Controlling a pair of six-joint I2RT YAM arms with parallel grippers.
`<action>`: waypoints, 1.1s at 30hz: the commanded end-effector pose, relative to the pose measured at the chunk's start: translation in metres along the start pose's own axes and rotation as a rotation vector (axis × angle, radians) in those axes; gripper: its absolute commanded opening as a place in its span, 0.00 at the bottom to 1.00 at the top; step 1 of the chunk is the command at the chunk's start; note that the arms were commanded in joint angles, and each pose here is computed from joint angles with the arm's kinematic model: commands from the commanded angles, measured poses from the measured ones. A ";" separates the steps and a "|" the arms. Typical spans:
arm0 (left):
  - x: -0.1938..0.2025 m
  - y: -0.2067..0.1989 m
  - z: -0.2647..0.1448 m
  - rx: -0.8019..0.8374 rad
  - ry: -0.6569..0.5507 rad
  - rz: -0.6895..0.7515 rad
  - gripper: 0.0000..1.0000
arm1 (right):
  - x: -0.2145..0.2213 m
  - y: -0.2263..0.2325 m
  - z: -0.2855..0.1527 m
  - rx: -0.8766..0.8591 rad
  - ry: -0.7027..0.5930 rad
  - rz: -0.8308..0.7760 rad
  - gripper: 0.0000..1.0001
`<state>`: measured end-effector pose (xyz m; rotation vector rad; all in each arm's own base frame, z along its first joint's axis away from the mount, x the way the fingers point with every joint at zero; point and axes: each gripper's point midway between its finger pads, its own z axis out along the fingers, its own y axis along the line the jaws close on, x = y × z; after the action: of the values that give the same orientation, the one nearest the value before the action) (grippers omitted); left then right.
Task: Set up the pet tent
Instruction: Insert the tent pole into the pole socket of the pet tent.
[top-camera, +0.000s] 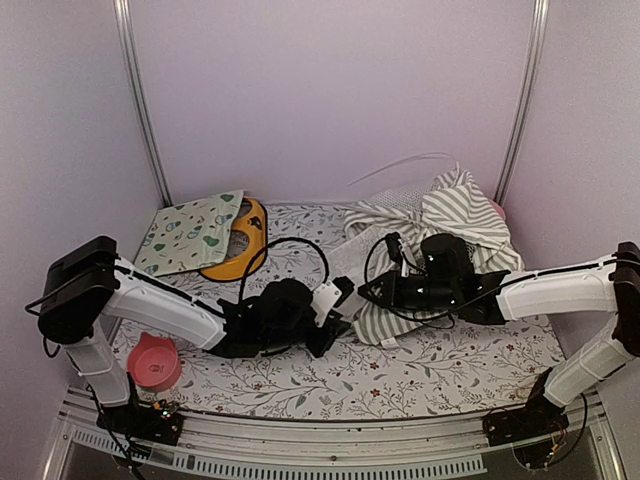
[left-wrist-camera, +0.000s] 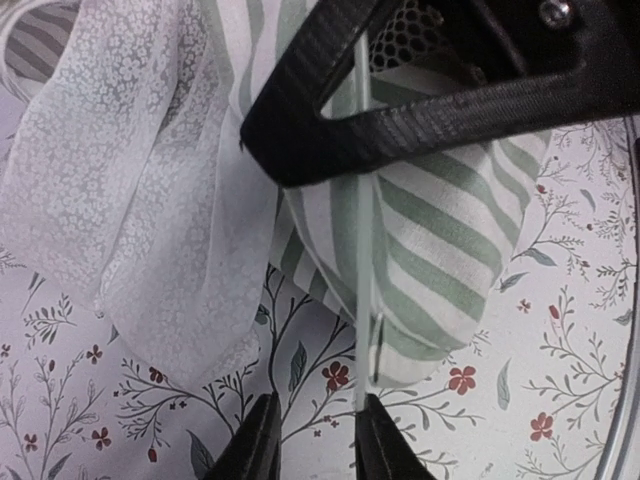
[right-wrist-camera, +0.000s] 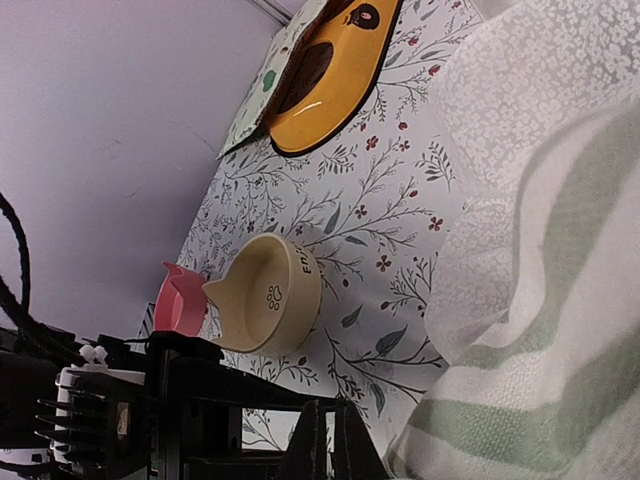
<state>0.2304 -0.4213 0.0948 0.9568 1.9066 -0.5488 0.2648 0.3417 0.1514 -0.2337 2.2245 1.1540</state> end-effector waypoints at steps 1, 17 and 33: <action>-0.014 0.007 -0.011 0.041 -0.071 -0.078 0.28 | -0.028 0.017 -0.002 -0.031 -0.087 -0.018 0.00; -0.025 -0.026 -0.009 0.274 -0.211 -0.196 0.39 | -0.057 0.045 -0.007 -0.065 -0.124 -0.049 0.00; -0.026 -0.032 0.006 0.336 -0.342 -0.413 0.48 | -0.064 0.049 -0.014 -0.051 -0.134 -0.059 0.00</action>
<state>0.2132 -0.4489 0.1021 0.6668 1.7996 -1.1601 0.2777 0.3560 0.1995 -0.2454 2.1460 1.1894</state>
